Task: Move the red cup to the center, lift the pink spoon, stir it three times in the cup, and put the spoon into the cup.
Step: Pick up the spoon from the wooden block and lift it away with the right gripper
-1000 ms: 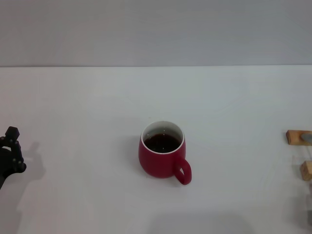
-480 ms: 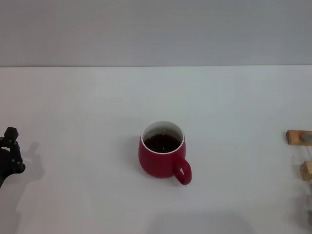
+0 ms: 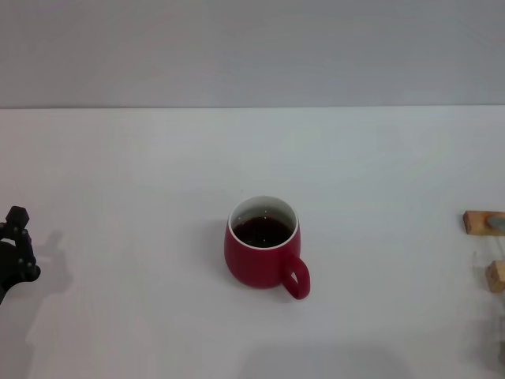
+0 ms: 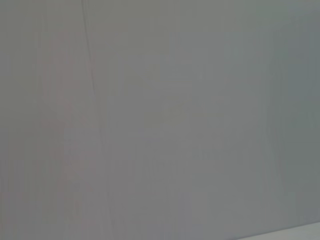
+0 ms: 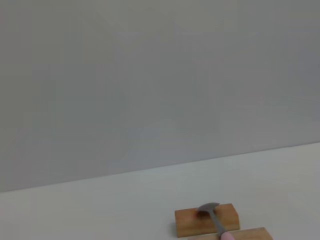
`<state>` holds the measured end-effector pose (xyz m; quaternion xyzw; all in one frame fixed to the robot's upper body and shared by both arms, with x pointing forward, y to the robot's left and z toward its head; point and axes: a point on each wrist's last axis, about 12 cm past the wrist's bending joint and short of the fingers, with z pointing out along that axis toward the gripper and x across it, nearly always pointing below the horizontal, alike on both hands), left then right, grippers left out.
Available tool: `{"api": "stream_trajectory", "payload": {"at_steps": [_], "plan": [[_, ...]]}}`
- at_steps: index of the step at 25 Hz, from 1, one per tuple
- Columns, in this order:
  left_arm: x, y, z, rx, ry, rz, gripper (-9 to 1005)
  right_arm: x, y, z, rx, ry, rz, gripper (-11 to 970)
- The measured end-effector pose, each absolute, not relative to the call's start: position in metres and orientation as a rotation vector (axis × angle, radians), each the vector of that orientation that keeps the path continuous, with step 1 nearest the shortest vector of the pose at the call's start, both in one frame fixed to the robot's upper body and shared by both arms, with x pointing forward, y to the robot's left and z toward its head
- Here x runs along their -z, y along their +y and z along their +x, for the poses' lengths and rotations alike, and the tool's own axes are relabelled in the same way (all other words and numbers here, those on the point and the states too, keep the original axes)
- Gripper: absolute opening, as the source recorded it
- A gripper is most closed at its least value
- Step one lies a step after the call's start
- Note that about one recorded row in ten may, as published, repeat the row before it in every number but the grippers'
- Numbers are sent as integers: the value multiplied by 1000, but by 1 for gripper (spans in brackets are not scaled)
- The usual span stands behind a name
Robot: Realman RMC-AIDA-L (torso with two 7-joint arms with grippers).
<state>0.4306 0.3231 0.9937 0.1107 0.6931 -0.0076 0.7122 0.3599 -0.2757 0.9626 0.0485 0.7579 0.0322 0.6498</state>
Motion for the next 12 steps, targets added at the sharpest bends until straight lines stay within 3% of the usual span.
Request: {"api": "stream_trajectory", "payload": {"at_steps": [12], "plan": [[-995,323,431,20,1527,245,-2,-962,-275,359,-81,1723,101,302]]}}
